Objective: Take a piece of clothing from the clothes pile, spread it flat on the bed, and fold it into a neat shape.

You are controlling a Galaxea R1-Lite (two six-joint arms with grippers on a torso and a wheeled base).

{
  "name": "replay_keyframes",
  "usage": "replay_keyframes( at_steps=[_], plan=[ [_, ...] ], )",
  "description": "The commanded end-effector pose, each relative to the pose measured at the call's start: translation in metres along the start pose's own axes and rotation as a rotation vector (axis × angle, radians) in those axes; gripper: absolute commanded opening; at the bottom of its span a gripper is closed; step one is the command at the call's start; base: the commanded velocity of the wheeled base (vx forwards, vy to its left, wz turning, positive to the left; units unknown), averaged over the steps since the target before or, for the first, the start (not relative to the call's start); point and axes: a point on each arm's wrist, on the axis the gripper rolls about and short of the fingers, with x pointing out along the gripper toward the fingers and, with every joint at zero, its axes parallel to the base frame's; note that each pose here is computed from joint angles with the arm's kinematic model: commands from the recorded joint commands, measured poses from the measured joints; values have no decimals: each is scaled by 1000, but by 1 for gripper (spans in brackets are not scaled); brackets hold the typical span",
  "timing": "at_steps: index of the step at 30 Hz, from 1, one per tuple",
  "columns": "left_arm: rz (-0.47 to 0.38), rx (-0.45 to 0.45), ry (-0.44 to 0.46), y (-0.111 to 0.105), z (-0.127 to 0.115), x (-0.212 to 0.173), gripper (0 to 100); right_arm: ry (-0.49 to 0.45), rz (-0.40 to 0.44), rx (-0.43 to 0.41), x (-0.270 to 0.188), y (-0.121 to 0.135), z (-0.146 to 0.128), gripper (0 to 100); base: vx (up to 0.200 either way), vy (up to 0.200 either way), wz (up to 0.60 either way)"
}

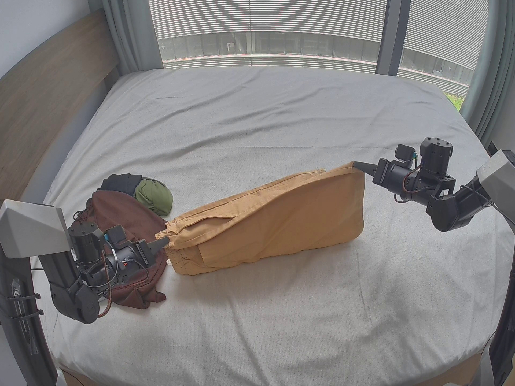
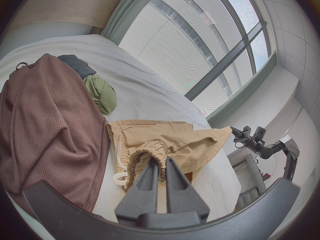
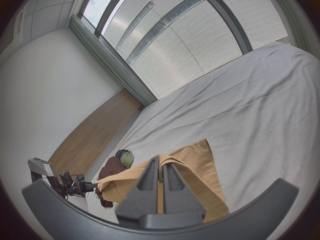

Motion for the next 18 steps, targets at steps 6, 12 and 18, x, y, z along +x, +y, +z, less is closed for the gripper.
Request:
replay_keyframes(
  at_steps=[6, 12, 18],
  plan=[
    [6, -24, -22, 3, 4, 4, 0, -1, 12, -5, 21, -7, 2, 0, 0, 0, 0],
    [29, -26, -42, 7, 5, 7, 0, -10, 18, -10, 33, -15, 2, 0, 0, 0, 0],
    [47, -35, -33, 14, 0, 13, 0, -1, 19, -5, 44, -22, -7, 0, 0, 0, 0]
  ],
)
